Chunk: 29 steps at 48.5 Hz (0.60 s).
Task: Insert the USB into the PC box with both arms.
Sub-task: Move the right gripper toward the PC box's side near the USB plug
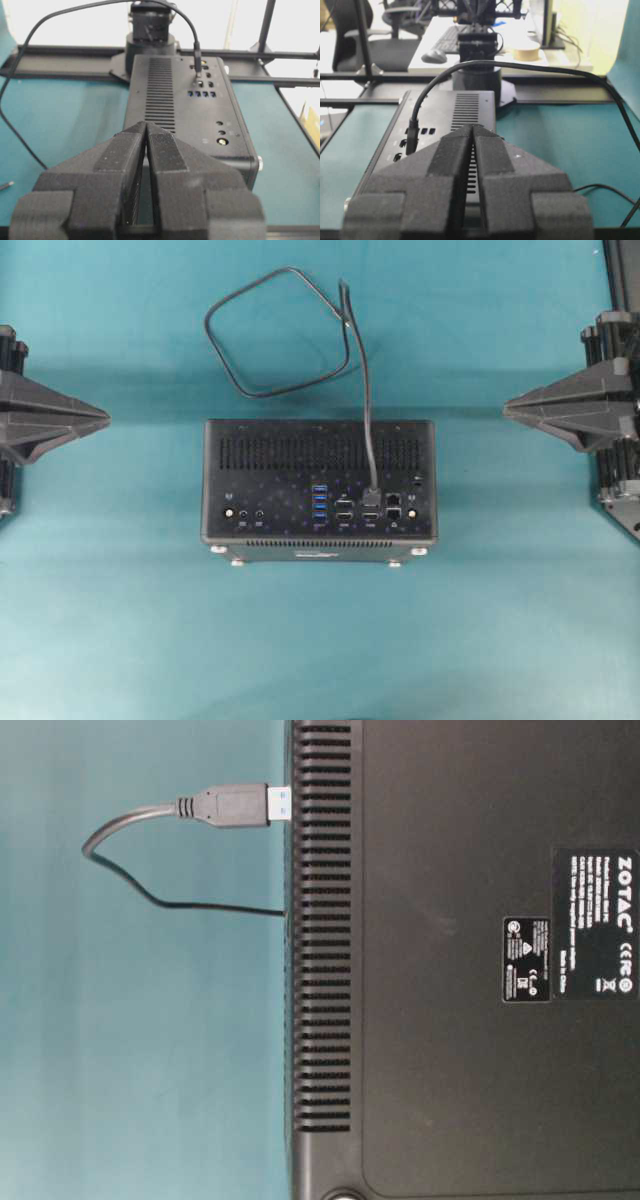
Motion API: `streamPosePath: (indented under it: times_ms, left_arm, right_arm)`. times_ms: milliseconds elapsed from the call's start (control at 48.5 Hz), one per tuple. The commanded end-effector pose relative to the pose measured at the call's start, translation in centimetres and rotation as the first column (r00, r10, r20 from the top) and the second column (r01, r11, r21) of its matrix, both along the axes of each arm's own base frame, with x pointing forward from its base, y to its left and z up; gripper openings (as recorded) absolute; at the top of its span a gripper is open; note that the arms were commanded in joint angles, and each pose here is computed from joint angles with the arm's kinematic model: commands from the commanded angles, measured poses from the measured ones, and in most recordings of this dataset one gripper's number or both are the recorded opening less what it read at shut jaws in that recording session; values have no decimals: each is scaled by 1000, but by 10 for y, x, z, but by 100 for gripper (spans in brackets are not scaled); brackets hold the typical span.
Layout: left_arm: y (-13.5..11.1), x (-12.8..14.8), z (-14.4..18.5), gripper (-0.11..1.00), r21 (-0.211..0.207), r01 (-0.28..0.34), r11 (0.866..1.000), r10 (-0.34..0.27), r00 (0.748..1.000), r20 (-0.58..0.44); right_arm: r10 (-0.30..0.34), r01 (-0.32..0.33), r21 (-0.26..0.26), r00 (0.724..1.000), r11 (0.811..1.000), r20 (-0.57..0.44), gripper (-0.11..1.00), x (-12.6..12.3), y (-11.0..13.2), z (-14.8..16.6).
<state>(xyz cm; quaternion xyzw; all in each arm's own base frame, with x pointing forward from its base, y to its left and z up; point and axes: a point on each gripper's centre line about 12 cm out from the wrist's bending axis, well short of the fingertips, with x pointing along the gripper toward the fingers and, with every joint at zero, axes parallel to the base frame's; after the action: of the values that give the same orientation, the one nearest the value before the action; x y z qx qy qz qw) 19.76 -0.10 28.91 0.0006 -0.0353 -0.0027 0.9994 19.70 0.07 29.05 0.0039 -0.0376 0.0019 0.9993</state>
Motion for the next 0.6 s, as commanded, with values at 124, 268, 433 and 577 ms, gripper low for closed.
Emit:
streamPosePath:
  times_ms: [124, 268, 433, 577]
  left_arm:
    - [-9, 2, 6, 0, -46, 46, 998, -47, 999, -9]
    - [-8, 2, 10, 0, -43, 43, 998, -46, 997, -62]
    - [-8, 4, 14, 0, -33, 37, 999, -42, 989, -142]
    - [-8, 5, 24, 0, -5, 39, 999, -39, 988, -148]
  right_arm:
    - [-26, 21, 52, 996, 998, 89, 11, -9, -5, 5]
    - [-27, 18, 91, 995, 996, 93, 3, -15, -6, 10]
    - [-17, 26, 119, 997, 993, -77, 3, -7, -5, 15]
    - [-3, 44, 182, 976, 982, -217, 3, 4, -4, 31]
